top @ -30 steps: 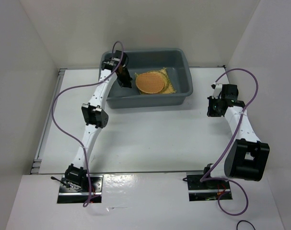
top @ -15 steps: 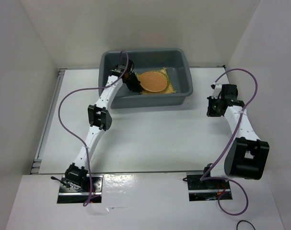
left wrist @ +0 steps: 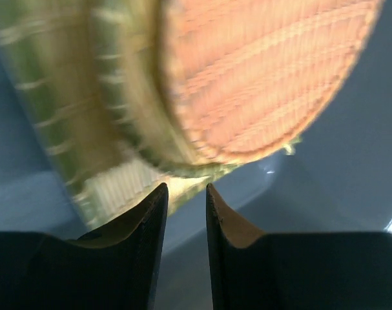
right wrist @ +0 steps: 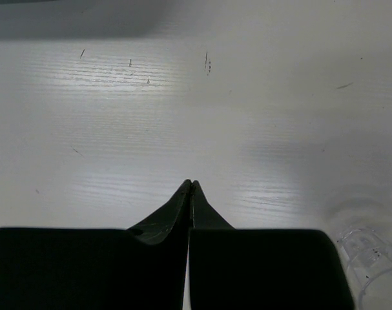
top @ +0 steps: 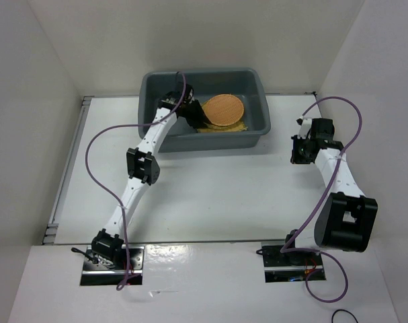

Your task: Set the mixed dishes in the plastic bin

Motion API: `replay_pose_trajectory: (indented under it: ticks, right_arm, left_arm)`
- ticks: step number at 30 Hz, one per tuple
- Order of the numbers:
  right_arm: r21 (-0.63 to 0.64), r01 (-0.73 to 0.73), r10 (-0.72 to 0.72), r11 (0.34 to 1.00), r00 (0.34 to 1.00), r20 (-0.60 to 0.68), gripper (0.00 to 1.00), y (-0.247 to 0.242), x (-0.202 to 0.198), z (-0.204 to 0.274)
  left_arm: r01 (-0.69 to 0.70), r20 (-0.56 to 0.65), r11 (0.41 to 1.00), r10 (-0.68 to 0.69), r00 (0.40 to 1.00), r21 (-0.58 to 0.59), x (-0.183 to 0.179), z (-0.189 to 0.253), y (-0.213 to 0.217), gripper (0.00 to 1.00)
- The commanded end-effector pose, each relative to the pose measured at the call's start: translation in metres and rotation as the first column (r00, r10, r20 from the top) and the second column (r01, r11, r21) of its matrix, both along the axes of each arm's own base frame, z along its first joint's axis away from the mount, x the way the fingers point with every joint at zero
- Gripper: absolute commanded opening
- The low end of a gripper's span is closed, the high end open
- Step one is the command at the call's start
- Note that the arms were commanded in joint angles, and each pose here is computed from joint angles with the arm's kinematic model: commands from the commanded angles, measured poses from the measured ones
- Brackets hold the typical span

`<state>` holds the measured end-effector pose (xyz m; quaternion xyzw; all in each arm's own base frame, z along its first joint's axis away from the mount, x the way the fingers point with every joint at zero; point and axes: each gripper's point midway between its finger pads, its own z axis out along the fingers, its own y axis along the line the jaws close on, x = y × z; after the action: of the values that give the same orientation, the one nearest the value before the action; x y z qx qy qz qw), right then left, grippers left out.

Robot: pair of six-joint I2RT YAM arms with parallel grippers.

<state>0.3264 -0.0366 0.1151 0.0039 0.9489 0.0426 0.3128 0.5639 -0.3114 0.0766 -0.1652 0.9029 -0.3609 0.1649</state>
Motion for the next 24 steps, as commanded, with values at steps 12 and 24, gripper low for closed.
replay_pose_trajectory:
  ticks: [12, 24]
  right_arm:
    - [-0.034, -0.134, 0.138, 0.99, 0.97, 0.198, 0.0, 0.006, 0.03, 0.07]
    - [-0.171, -0.58, 0.596, 0.797, 0.708, 0.379, 0.0, 0.168, 0.105, 0.165]
  left_arm:
    - [-0.204, 0.327, 0.808, 0.015, 0.945, 0.553, -0.037, 0.154, 0.115, 0.0]
    - [-0.141, 0.107, 0.637, 0.092, 0.99, 0.758, -0.085, 0.101, 0.169, 0.0]
